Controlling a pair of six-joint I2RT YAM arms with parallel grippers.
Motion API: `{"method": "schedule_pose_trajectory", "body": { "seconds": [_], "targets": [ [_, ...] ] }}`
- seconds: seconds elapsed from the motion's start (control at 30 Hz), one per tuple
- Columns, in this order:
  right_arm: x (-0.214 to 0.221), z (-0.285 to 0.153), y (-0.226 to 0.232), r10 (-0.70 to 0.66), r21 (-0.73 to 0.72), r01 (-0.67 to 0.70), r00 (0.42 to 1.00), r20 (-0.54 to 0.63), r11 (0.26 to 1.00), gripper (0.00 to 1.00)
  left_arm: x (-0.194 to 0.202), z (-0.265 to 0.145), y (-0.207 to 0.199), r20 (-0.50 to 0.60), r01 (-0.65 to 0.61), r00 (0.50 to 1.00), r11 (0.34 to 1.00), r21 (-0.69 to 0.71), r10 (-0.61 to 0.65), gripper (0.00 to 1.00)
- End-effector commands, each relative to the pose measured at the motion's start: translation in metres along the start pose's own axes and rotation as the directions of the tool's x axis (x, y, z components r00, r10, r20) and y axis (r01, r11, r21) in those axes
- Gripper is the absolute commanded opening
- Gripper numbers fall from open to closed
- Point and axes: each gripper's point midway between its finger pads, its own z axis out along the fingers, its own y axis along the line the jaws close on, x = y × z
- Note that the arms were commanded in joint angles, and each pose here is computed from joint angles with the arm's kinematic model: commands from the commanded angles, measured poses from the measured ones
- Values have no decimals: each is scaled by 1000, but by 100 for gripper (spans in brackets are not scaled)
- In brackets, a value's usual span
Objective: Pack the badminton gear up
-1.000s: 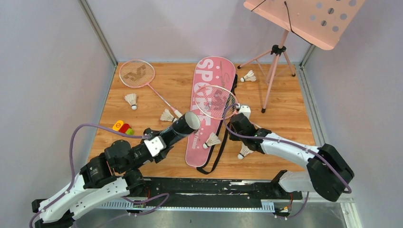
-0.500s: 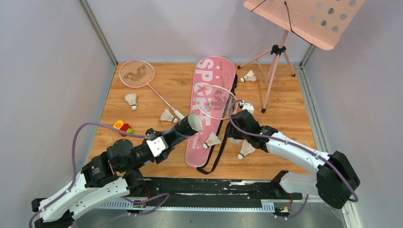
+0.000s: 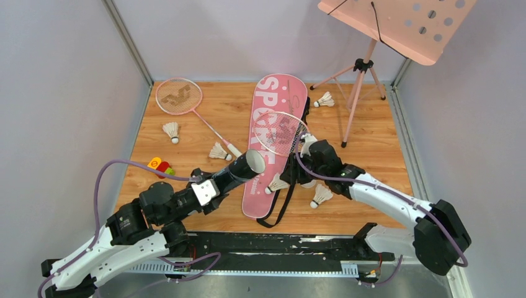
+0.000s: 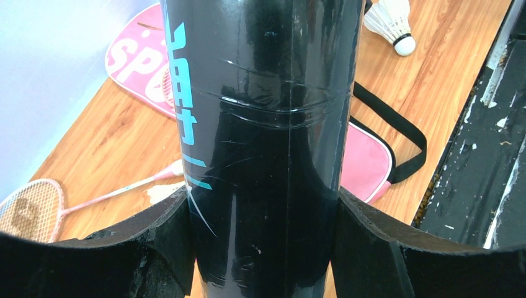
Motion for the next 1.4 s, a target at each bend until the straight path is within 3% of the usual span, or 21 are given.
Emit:
{"method": "schedule_pose_trajectory", "body": {
  "seconds": [0.0,0.27,0.57,0.93,1.17,1.37],
  "targets": [
    [-12,13,16,-69,-116,67,997,-21,991,47,-14,1,2,57,3,998,1000,-3,-3,43],
    [7,36,6,-79,-133,63,990,-113,989,40,-13,1,1,54,0,999,1000,1,0,43],
    [-8,17,14,-107,-151,103,994,-24,983,0,-12,2,0,50,0,999,1000,7,-1,42],
    [-49,-57,52,-105,-212,146,976,193,966,0,-7,9,-3,16,3,1000,1000,20,-3,42],
    [-93,-141,82,-117,-228,249,874,472,941,0,7,23,-2,-81,16,997,1000,5,-15,42],
    [-104,-185,104,-143,-260,338,815,562,905,0,16,30,-5,-142,12,990,1000,24,-9,42]
  ]
}}
